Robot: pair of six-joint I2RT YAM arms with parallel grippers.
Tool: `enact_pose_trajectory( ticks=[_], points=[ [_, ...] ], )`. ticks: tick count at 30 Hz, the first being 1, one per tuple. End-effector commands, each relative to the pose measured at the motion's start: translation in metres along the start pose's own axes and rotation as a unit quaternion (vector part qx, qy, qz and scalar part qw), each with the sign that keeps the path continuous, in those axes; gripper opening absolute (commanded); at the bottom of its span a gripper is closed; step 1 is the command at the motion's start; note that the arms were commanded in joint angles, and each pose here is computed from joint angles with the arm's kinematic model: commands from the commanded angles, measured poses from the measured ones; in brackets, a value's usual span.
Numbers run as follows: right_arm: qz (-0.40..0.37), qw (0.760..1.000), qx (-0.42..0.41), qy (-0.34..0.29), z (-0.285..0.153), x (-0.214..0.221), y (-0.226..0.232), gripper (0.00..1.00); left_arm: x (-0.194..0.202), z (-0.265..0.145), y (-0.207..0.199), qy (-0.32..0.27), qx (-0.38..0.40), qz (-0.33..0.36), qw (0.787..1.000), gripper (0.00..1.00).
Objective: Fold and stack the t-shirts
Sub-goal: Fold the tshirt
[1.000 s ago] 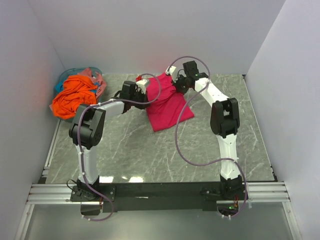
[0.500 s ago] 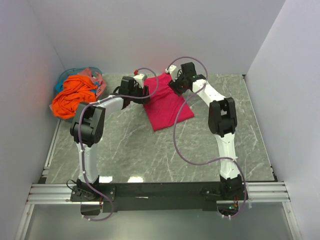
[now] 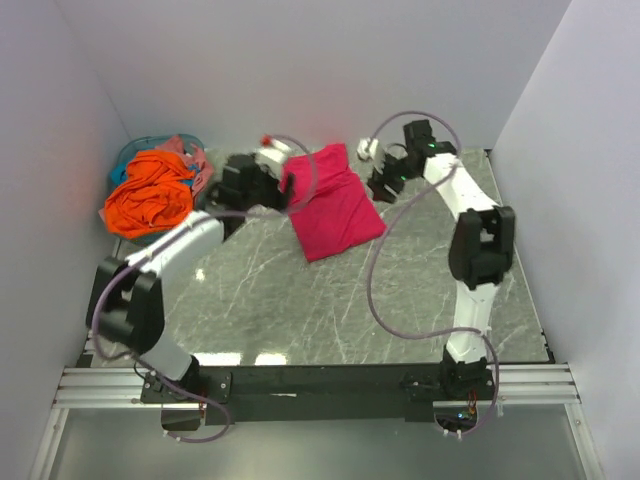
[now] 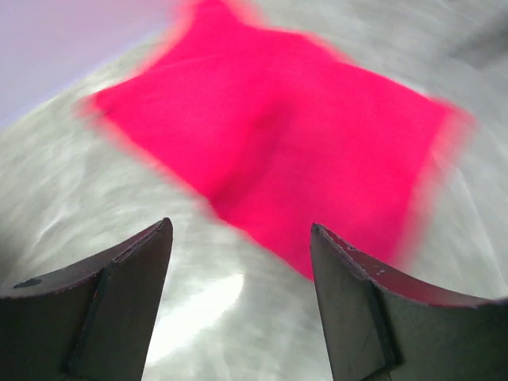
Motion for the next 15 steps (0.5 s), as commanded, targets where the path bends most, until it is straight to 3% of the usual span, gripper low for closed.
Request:
enact_pose_trajectory(
  ticks=[1, 3, 8, 15],
  points=[
    [-0.174, 0.975, -0.137, -0.022, -0.026, 0.02, 0.081, 0.71, 0.043, -0.023, -0.084, 0.05, 0.14, 0.173, 0.974, 0.75],
    [-0.238, 0.965, -0.107, -0.016, -0.025, 0.031, 0.083, 0.73, 0.071, -0.033, -0.109, 0.074, 0.169, 0.22, 0.958, 0.75],
    [-0.255, 0.962, -0.096, -0.021, -0.023, 0.051, 0.102, 0.74, 0.118, -0.031, -0.123, 0.116, 0.181, 0.23, 0.949, 0.75],
    [-0.283, 0.957, -0.065, -0.018, -0.004, 0.053, 0.098, 0.74, 0.136, 0.0, -0.12, 0.136, 0.145, 0.246, 0.949, 0.74]
  ],
)
Point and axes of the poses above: each gripper's point midway between its finger pads, its own z axis out along the fingers, its own y axis along the line the jaws close on, x = y × z, the point moved 5 cm from there along -z, back along the fingers, and after that the axes turned 1 degree about -z, right-handed, at the moved point
